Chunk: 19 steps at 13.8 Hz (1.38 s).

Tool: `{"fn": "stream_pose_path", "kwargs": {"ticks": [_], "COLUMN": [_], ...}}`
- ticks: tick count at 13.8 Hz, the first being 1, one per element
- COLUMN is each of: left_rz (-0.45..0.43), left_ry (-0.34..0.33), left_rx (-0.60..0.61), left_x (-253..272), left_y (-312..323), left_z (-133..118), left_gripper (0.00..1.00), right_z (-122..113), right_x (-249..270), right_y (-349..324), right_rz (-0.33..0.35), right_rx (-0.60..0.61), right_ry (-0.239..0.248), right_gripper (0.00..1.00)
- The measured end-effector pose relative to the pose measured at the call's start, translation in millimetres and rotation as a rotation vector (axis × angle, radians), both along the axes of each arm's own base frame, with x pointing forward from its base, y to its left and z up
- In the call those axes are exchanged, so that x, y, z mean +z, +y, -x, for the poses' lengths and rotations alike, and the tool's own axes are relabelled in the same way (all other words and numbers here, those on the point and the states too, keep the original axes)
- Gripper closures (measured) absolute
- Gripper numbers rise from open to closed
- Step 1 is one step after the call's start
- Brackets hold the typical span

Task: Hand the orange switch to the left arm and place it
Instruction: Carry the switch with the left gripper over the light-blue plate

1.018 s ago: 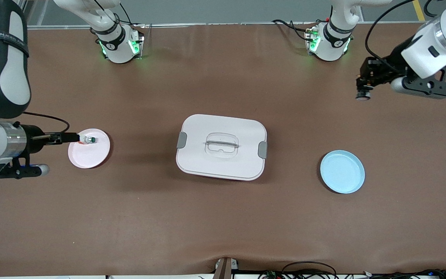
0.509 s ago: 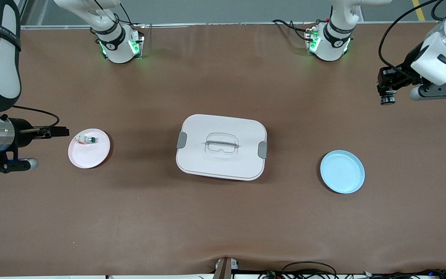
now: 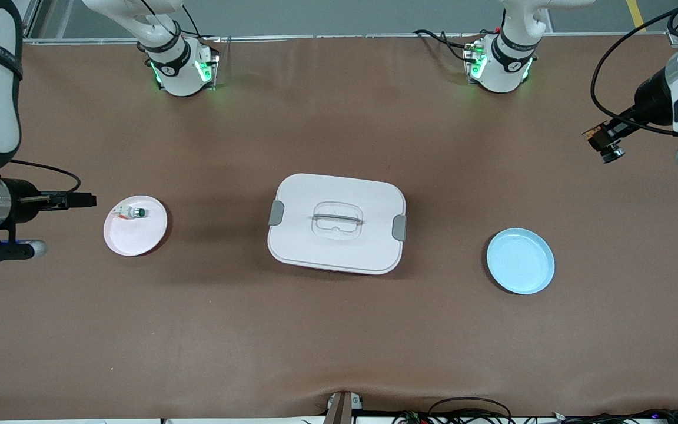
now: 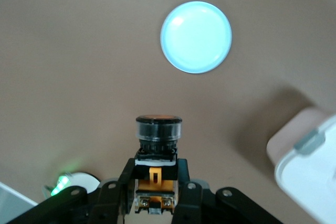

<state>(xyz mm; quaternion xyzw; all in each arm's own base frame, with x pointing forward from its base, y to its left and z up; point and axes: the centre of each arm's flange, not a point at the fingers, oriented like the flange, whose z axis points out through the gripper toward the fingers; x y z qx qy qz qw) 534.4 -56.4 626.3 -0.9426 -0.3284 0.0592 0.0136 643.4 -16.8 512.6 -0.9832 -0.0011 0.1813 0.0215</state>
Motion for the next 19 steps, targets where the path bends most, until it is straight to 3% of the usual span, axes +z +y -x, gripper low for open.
{"fn": "stream_pose_path", "kwargs": {"ticks": [3,8,14,19], "left_rz": [-0.017,-0.027,-0.028,-0.028], "left_ry": [0.004,-0.073,-0.08,-0.086], "left_rx": [0.164,0.46,0.517,0.551], "left_x": [-5.3,-3.5,-12.1,-24.3], "left_y": [11.8,17.5,17.4,19.1], "left_z": [-5.5,-17.5,-21.1,-24.5], "left_gripper": [0.66,0.66,0.66,0.66], "right_z": [1.4,12.8,22.4,24.3], "right_x": [3.3,37.9,65.2,68.5], "right_y": [-0.6,12.4,15.3,19.1], "right_rz": [0.009,0.117,0.133,0.096], "right_rx": [0.002,-0.055,-0.112,-0.011], "right_ry": [-0.011,-0.063,-0.11,-0.114], "right_gripper": [0.0,0.0,0.0,0.0]}}
